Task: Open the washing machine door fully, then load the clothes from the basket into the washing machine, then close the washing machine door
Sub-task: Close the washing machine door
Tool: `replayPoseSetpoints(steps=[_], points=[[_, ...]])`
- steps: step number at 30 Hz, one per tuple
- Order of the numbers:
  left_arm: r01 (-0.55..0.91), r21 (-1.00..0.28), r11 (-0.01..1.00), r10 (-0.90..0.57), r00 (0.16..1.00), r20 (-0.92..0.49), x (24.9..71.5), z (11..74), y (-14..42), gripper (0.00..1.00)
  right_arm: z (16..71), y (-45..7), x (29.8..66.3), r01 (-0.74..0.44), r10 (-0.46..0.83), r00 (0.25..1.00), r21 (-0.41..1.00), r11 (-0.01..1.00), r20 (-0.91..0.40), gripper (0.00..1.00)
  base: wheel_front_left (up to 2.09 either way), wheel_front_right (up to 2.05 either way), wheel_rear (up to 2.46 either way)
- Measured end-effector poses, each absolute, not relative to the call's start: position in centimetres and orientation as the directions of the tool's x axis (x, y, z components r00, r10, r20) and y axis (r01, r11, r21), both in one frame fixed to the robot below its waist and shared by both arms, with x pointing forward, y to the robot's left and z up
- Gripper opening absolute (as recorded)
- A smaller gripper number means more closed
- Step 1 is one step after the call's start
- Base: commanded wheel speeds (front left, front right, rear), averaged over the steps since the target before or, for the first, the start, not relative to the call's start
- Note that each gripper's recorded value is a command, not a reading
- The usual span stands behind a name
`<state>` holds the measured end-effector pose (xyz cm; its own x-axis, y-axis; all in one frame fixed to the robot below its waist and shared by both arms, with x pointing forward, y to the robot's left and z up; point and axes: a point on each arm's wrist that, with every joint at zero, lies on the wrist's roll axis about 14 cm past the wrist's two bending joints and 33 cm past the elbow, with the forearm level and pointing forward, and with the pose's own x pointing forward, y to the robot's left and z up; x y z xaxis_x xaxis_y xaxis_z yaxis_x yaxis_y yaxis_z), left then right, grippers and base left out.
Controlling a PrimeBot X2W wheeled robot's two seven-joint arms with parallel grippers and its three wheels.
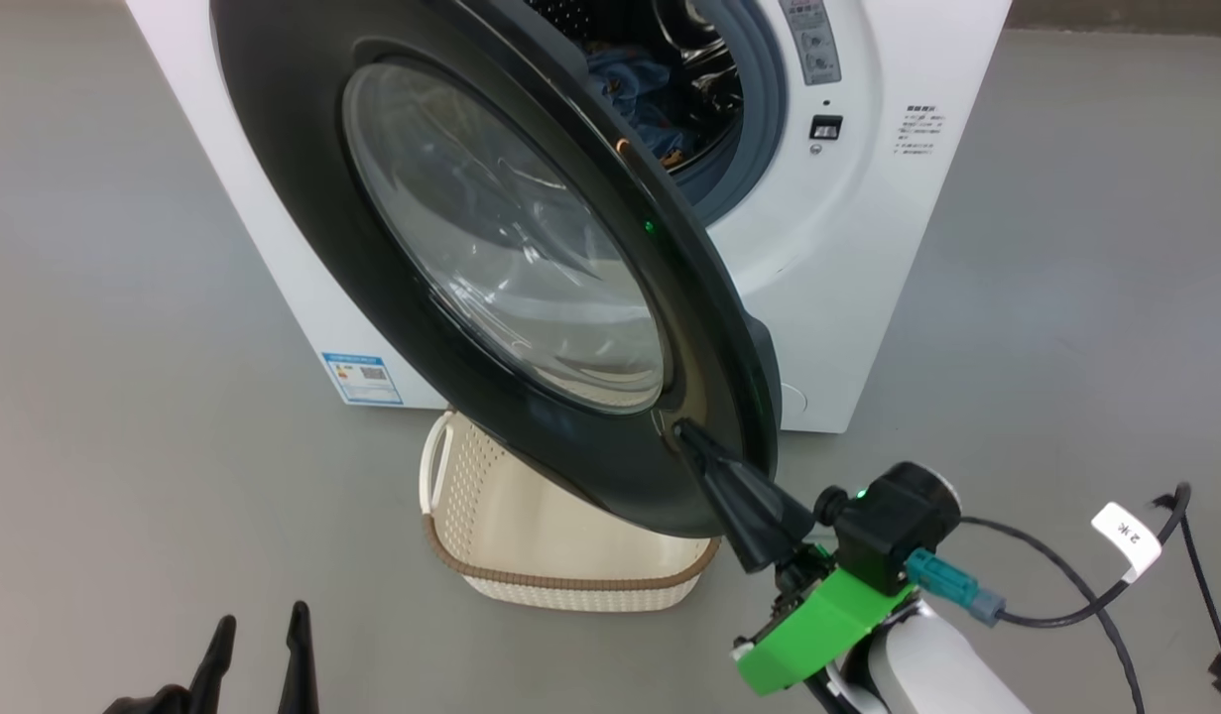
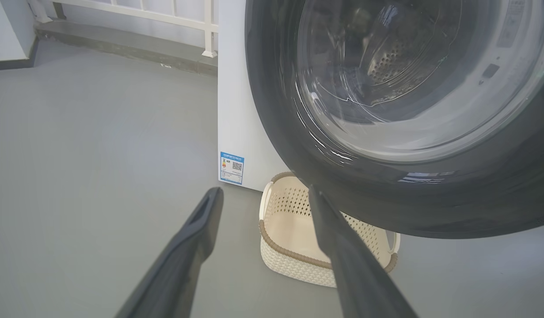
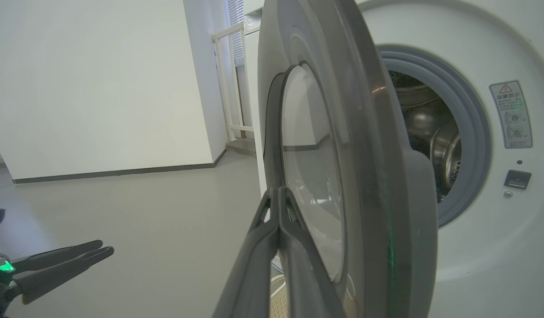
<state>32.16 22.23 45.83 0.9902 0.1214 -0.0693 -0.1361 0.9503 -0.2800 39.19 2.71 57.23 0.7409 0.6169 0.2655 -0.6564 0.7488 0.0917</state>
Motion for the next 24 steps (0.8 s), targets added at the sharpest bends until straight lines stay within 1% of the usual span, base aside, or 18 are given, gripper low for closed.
replayPoseSetpoints(steps=[9, 19, 24], points=[[-0.145, -0.279, 0.949, 0.126, 0.988, -0.085, 32.5, 45.4, 22.3, 1.00, 56.7, 2.3, 41.0, -0.637, 0.600, 0.759, 0.101, 0.764, 0.253, 0.00, 0.00, 0.00, 0.00], [-0.158, -0.285, 0.945, 0.136, 0.986, -0.095, 32.9, 45.1, 22.6, 1.00, 57.8, 2.0, 43.1, -0.624, 0.581, 0.763, 0.084, 0.777, 0.283, 0.00, 0.00, 0.00, 0.00], [-0.166, -0.282, 0.945, 0.140, 0.984, -0.111, 33.1, 44.6, 22.8, 1.00, 57.7, 1.3, 44.2, -0.604, 0.560, 0.777, 0.088, 0.792, 0.288, 0.00, 0.00, 0.00, 0.00]])
